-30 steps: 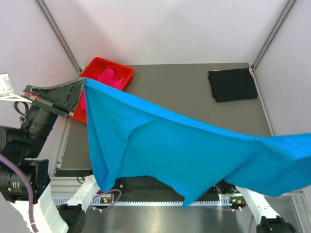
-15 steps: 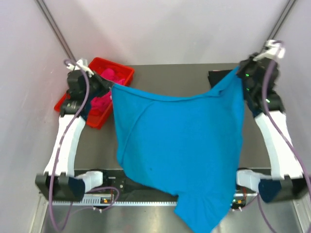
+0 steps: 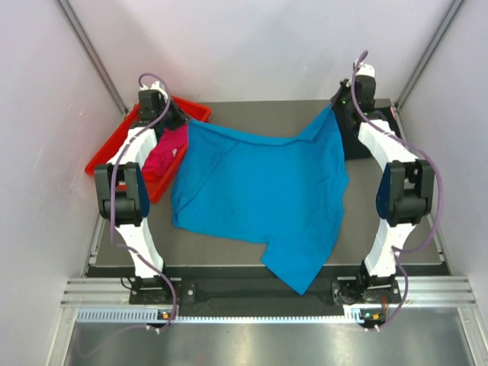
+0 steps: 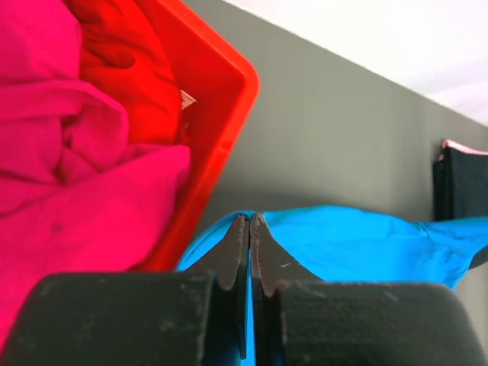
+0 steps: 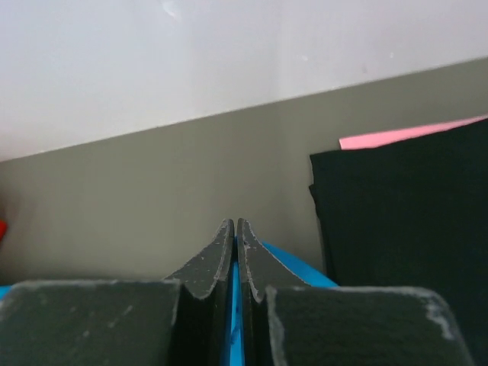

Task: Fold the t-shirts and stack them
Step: Flatten the tshirt out

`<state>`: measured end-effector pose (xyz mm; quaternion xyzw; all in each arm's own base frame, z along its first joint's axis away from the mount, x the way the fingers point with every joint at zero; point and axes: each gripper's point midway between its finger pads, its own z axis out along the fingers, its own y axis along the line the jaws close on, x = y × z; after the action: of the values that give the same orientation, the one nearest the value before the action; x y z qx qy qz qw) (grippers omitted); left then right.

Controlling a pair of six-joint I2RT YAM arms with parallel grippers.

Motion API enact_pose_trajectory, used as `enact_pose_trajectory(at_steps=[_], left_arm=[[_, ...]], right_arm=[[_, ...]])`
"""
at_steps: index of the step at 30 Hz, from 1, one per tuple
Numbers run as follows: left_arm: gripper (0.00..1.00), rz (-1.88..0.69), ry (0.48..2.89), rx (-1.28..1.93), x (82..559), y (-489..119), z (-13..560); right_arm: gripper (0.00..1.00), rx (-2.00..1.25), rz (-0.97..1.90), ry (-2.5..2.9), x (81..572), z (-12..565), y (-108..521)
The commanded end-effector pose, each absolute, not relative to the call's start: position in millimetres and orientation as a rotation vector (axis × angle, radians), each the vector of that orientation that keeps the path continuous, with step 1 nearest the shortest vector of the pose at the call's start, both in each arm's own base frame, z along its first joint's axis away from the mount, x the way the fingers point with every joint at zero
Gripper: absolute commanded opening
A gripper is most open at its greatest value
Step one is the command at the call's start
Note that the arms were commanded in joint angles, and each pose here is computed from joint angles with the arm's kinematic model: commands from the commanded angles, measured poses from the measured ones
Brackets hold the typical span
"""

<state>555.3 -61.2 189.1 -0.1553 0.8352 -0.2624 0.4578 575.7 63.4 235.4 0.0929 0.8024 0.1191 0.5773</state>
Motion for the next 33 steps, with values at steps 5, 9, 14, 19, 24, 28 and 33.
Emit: enact_pose_trajectory(at_steps=[5, 9, 14, 19, 24, 28, 33], left_arm=[[0.0, -0.683, 1.987, -0.252, 576.6, -46.5, 228.1], [0.0, -0.69, 1.999, -0.214, 571.2, -40.6, 233.9], [0.0, -0.741, 2.047, -0.135, 555.5, -49.4, 232.2], [0.0, -0.739, 2.14, -0.085, 528.6, -52.7, 219.1], [0.0, -0.736, 2.172, -0.105, 510.6, -53.3, 207.7], [0.0, -0.796, 2.089, -0.129, 500.2, -61.8, 241.8], [0.0, -0.815, 1.956, -0.141, 484.7, -64.9, 312.3]], right_arm=[[0.0, 0.368, 0.239, 1.94, 574.3, 253.5, 40.0], [0.0, 0.496, 0.202, 2.028, 538.2, 249.9, 22.5], [0.0, 0.518, 0.207, 2.124, 490.5, 235.1, 24.7], [0.0, 0.557, 0.161, 2.158, 446.4, 228.5, 13.4], [0.0, 0.539, 0.164, 2.159, 428.9, 230.4, 13.0], [0.0, 0.505, 0.231, 2.09, 427.7, 266.0, 19.9], [0.0, 0.473, 0.233, 1.874, 420.5, 359.9, 9.3]])
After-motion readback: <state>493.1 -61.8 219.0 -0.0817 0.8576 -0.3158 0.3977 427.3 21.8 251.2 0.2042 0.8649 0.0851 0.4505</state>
